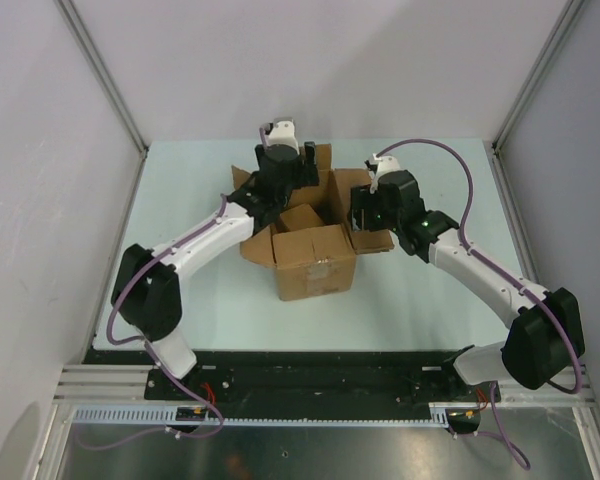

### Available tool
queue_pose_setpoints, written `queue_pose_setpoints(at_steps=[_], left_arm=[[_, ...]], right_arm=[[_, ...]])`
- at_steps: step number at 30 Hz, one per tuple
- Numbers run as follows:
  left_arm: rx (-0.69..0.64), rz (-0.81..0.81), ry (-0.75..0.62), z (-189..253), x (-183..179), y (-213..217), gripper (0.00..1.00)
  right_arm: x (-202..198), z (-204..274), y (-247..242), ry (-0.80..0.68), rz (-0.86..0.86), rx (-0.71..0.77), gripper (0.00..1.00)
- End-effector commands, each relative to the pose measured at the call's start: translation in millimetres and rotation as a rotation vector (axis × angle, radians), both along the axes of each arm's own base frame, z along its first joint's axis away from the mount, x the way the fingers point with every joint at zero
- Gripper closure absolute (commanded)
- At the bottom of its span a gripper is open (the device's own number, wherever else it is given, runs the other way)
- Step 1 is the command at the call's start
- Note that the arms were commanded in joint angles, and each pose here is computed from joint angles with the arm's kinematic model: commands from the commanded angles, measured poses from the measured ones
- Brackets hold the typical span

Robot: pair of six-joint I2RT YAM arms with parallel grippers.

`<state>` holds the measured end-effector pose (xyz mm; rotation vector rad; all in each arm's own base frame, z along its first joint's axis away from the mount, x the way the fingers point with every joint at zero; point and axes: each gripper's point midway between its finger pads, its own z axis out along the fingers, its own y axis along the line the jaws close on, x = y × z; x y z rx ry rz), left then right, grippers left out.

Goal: Unpack the express box

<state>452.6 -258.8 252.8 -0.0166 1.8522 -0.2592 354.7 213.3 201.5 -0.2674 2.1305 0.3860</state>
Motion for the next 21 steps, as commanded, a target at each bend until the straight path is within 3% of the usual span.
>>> queue_pose_setpoints(at_steps=[1, 8, 12, 16, 21], left_arm=[[-0.051, -0.038, -0.023, 14, 22, 0, 0.13], [-0.101, -0.054, 0.050, -13, 40, 11, 0.14], [-0.186, -0.085, 0.171, -43, 44, 19, 0.16], [-0.246, -0.239, 0.264, -62, 38, 11, 0.19], [-0.180, -0.381, 0.317, -80, 24, 0, 0.21]], right_arm=[[-18, -27, 8, 0.083, 0.073, -0.036, 0.33], [-17, -30, 8, 0.087, 0.069, -0.038, 0.35], [-16, -31, 6, 0.093, 0.066, -0.037, 0.35], [-16, -29, 6, 0.090, 0.065, -0.033, 0.35], [-14, -20, 6, 0.063, 0.060, -0.016, 0.36]])
